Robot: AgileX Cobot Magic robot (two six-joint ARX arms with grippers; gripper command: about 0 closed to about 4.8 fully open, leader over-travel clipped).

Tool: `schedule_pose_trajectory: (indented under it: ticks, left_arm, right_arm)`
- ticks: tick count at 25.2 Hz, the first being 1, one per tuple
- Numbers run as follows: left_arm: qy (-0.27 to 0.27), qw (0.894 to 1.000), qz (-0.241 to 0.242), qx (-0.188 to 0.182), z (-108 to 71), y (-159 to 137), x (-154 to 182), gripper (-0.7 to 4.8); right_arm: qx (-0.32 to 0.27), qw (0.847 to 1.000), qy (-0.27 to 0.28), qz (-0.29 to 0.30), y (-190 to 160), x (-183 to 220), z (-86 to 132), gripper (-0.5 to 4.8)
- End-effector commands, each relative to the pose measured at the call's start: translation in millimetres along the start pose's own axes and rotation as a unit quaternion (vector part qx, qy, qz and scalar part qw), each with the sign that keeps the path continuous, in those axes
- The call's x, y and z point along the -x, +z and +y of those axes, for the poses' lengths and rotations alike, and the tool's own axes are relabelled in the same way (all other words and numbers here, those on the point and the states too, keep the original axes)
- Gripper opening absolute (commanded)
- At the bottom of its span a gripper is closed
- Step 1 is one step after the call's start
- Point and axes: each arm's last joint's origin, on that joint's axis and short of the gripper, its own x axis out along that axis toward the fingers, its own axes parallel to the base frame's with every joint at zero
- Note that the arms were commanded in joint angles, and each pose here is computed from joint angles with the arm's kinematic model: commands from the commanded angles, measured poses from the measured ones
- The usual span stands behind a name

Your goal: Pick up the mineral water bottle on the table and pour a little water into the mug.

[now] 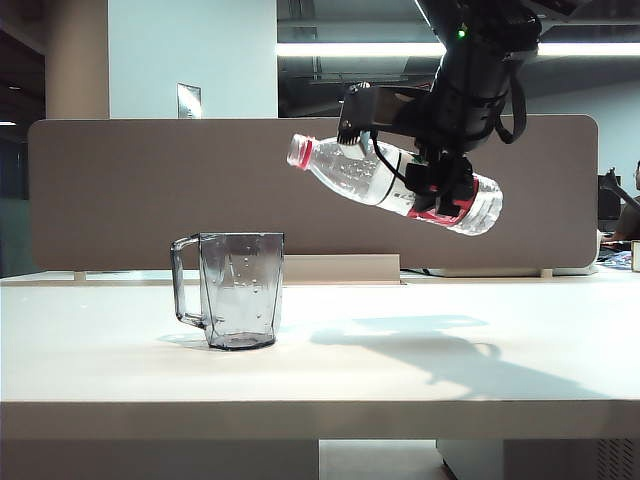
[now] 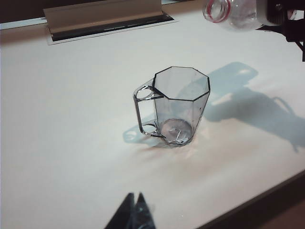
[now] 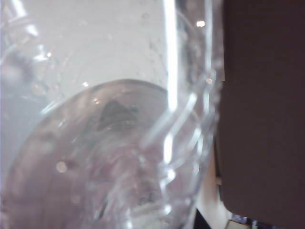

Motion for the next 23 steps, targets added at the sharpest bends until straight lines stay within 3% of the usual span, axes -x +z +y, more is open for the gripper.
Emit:
schedule_pose_trajectory:
  ticks: [1,10,23]
  left_arm:
    - [-0.001,1.000,-0.007,0.000,0.0,2,1,-0.05]
    - [-0.001,1.000,-0.007,0.000,0.0,2,1,-0.05]
    - [-0.001,1.000,-0.007,0.000,0.0,2,1,-0.05]
  right_arm:
    - [0.060,0.997,-0.038,-0.019,10,5,-9,2.30]
    - [0.139,0.983,-0.115,-0.034,17,9,-22,2.30]
    - [0.149,0.976,-0.149,-0.045,23,12,-41,2.30]
